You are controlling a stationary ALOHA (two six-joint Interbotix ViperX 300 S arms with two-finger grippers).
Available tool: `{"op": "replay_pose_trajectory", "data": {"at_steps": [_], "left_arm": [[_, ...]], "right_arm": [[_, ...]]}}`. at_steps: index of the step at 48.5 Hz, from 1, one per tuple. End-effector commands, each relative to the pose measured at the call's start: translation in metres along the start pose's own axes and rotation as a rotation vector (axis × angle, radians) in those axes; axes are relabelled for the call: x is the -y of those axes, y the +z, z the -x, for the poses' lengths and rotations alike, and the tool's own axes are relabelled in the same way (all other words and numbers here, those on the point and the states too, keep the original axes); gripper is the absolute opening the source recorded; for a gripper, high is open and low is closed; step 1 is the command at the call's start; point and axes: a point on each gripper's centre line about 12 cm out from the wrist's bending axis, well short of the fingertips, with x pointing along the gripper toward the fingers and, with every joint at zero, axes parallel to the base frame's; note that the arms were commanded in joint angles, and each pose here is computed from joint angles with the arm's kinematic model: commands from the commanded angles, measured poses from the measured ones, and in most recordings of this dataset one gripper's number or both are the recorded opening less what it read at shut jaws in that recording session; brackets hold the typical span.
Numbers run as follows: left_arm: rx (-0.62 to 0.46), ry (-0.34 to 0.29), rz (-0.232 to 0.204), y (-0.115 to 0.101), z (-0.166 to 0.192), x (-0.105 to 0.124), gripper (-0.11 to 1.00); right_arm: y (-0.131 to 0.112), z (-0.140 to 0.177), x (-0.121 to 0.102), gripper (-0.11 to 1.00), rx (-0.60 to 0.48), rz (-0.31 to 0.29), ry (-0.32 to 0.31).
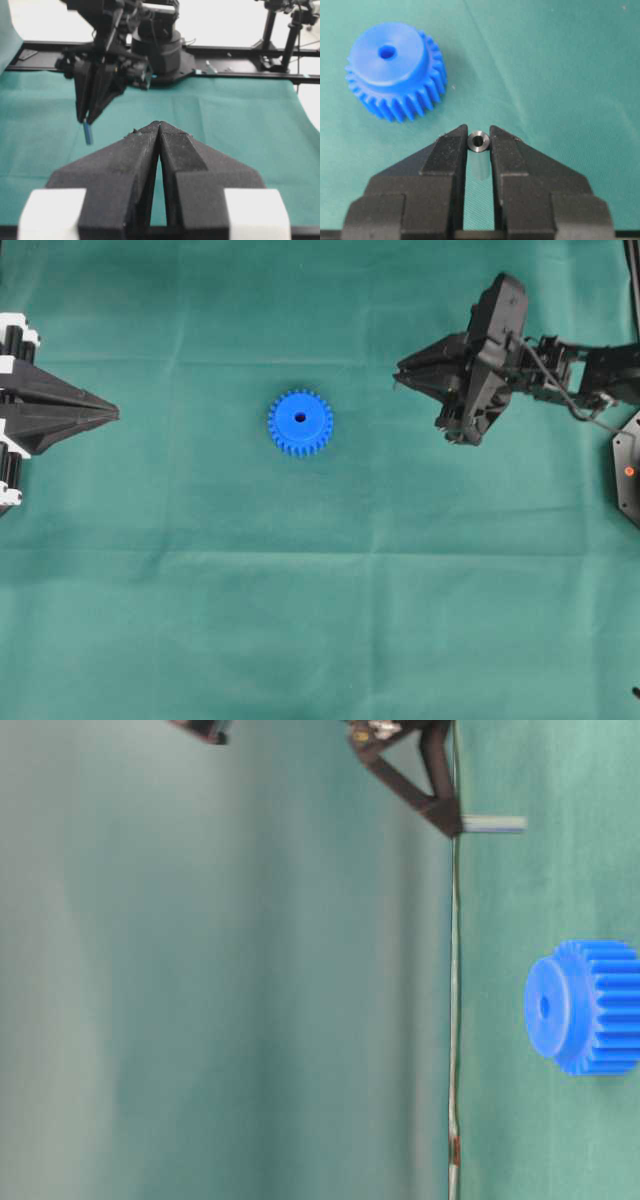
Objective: Insert the shaft placed at a random location into the center hole of the medium gear at another random location.
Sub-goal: 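Lift the shaft and carry it left over the blue gear's hole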
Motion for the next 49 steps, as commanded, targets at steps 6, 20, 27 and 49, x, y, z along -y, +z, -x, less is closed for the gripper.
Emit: {"op": "replay_pose_trajectory", "data": {"at_steps": [6,20,27,49], "left_arm": [[0.017,-0.001,0.0,0.007,-0.002,0.0,0.01],[0.017,-0.001,0.0,0.007,-0.002,0.0,0.01],[0.017,0.0,0.002,0.007,-0.002,0.0,0.01],[0.017,-0.001,0.0,0.007,-0.002,0.0,0.01]], "right_arm": [[0.024,0.01,-0.002,0.14,0.032,0.023,0.01],[0.025,0.01,-0.002,0.14,0.043,0.023,0.009],[0.026,0.009,-0.002,0.14,0.044,0.023,0.009],[0.052,-0.026,-0.028,0.14,0.08,0.047,0.064]]}}
